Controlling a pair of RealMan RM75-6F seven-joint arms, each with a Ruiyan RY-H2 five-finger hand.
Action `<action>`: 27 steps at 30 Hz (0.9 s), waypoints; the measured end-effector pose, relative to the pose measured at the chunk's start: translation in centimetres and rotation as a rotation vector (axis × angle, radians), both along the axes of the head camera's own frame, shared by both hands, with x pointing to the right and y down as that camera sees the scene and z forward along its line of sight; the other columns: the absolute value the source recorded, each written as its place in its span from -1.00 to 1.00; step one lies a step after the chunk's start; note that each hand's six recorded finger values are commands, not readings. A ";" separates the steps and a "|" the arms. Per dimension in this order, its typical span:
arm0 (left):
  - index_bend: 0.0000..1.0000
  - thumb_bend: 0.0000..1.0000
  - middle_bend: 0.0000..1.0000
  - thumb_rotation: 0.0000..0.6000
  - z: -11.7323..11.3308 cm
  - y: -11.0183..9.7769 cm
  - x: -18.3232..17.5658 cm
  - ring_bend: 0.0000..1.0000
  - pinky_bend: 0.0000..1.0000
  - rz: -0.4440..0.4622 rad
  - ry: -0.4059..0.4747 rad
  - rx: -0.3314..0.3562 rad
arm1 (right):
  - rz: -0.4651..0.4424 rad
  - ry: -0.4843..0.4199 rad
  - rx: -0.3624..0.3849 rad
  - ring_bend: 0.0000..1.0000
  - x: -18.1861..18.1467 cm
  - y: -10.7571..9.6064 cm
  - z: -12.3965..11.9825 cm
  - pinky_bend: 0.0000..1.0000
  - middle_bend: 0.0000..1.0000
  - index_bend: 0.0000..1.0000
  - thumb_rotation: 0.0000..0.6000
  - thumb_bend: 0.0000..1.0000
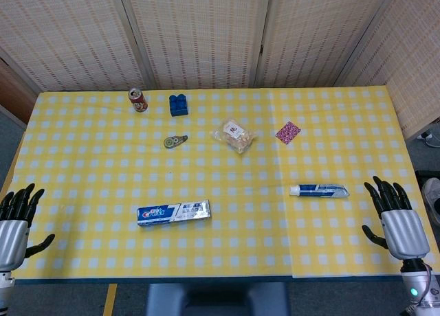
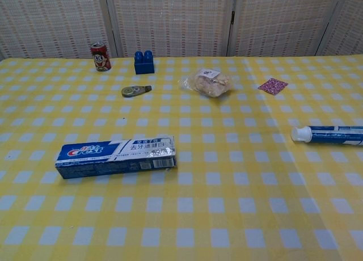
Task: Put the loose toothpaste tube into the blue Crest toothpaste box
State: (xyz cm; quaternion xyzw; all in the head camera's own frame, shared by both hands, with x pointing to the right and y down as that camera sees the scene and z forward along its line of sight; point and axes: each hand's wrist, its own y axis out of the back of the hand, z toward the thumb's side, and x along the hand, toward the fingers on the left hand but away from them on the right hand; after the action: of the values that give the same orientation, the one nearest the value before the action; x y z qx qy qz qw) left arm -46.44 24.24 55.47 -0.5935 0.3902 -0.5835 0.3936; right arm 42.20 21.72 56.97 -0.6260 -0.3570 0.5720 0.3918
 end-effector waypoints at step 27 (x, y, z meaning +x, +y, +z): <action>-0.68 -0.61 -0.60 1.00 7.2 1.2 10.2 -0.86 -0.65 0.167 0.252 -0.171 | 0.012 -0.026 -0.007 -1.00 0.7 -0.2 -0.6 -1.00 -1.00 -1.00 1.00 -0.45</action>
State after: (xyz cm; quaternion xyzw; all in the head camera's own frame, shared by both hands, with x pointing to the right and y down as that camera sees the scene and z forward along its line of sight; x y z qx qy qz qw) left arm -36.29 25.42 62.71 -0.7238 0.3348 -0.5009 0.3365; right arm 42.94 21.54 56.34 -0.6326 -0.3639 0.5672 0.3817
